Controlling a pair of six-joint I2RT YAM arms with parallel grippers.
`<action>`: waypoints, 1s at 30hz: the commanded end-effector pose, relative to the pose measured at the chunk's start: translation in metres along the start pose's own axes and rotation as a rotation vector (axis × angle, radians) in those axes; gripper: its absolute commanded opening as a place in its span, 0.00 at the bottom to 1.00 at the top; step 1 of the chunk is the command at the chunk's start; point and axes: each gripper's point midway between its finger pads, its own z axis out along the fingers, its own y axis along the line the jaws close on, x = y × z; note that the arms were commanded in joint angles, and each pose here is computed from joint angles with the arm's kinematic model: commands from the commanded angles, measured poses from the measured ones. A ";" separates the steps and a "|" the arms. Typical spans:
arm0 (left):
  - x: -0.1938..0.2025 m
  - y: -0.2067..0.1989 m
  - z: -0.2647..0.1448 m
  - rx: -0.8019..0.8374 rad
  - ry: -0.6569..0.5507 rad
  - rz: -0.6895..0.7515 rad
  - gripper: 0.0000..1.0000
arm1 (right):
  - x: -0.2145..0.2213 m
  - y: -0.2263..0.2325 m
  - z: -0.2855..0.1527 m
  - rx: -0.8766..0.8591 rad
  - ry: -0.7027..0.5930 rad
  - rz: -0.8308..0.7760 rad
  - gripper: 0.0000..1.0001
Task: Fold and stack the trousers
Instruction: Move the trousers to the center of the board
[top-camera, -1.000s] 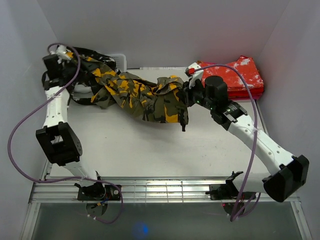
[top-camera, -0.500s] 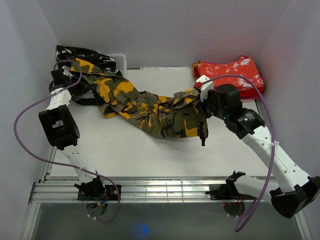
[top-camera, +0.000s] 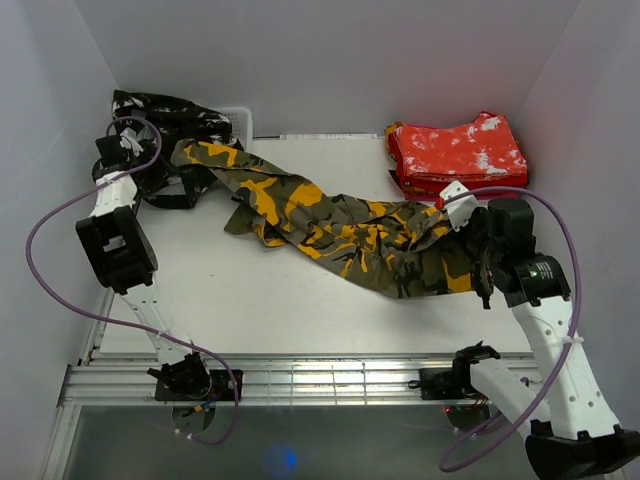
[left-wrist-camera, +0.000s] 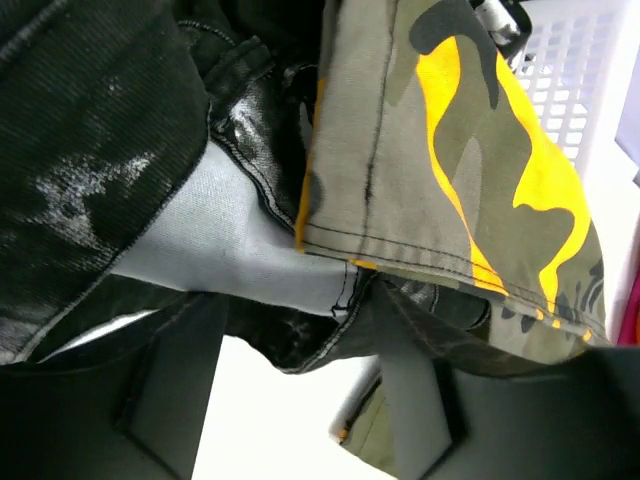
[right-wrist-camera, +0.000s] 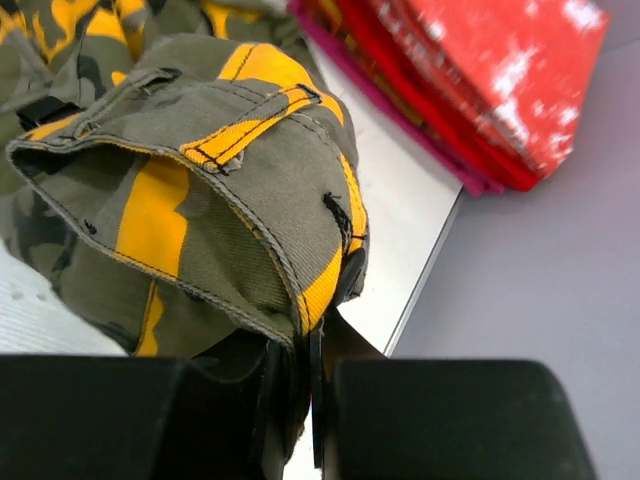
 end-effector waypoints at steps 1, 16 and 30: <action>-0.029 -0.028 -0.033 0.095 -0.067 0.166 0.71 | 0.014 0.000 0.017 -0.024 0.037 -0.063 0.08; -0.037 -0.095 -0.034 0.102 -0.069 0.802 0.74 | 0.048 -0.022 0.058 -0.145 0.136 0.135 0.08; -0.017 -0.080 -0.031 0.126 0.108 1.279 0.68 | 0.045 -0.007 0.061 -0.314 0.138 0.211 0.18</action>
